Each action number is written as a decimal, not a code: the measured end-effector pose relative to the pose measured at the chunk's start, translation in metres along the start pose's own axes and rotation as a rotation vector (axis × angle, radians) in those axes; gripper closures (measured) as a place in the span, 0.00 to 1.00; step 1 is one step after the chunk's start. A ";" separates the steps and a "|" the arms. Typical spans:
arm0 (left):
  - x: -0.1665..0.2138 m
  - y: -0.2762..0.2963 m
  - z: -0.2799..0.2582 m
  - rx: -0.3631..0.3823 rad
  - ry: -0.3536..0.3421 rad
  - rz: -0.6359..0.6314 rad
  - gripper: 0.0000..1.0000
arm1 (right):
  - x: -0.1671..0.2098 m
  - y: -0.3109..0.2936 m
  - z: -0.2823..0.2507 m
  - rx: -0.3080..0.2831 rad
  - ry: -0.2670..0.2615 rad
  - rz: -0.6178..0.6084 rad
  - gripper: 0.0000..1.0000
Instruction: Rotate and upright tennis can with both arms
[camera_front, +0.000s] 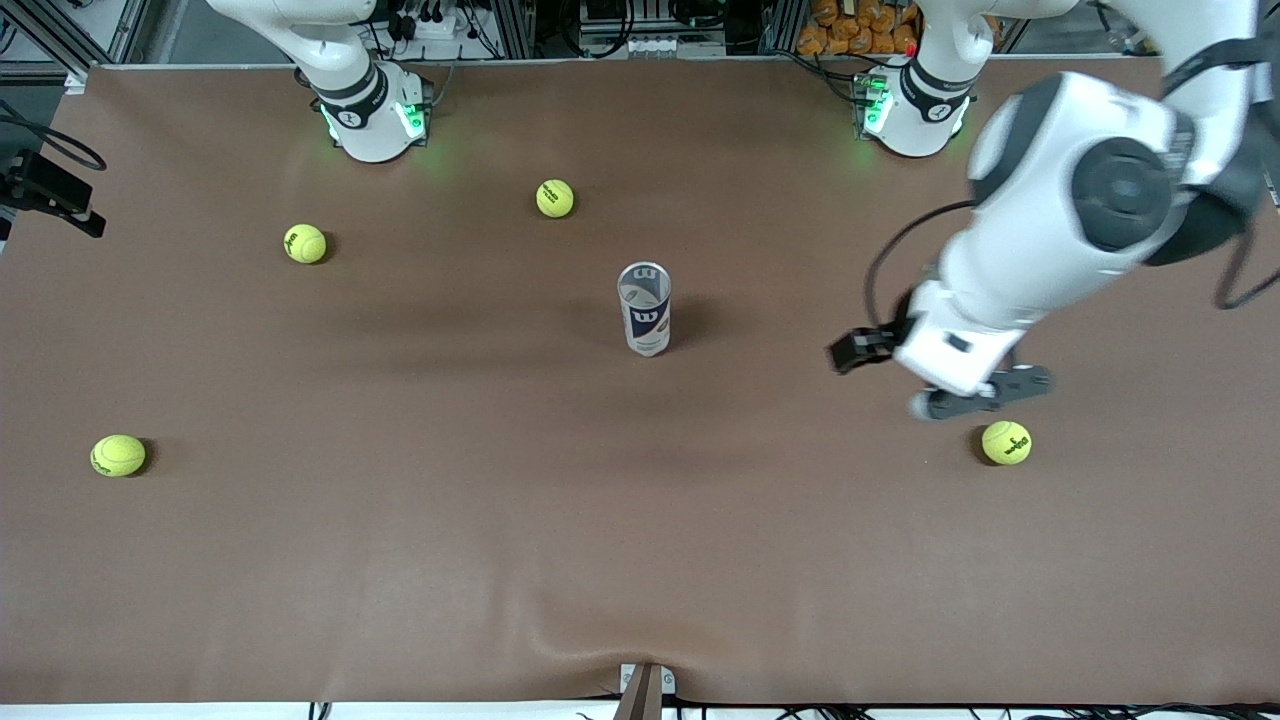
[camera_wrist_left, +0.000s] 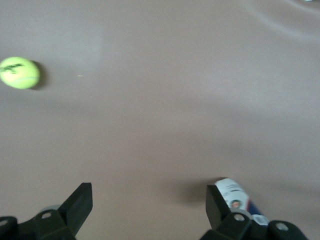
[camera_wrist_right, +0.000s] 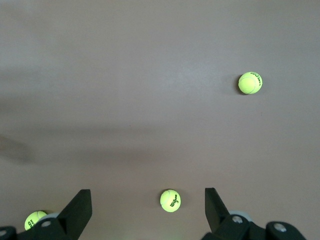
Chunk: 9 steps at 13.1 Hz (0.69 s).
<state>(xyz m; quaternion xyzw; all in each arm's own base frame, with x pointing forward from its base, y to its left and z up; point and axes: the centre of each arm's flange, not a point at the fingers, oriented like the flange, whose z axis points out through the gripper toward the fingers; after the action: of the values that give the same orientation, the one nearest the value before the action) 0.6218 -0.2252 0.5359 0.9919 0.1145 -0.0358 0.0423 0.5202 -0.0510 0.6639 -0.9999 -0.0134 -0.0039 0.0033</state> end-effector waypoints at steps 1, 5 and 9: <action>0.007 -0.019 -0.008 0.001 0.001 0.006 0.00 | 0.000 0.000 0.000 0.000 0.000 0.000 0.00; 0.012 -0.062 -0.034 0.017 -0.010 0.057 0.00 | 0.000 0.000 0.000 0.000 0.000 0.000 0.00; 0.000 -0.086 -0.059 0.036 -0.024 0.086 0.00 | 0.000 0.000 0.000 0.000 0.000 0.000 0.00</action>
<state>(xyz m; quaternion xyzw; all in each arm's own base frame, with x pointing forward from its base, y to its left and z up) 0.6060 -0.1367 0.5877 0.9960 0.0708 -0.0478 0.0273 0.5203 -0.0510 0.6639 -0.9999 -0.0133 -0.0040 0.0033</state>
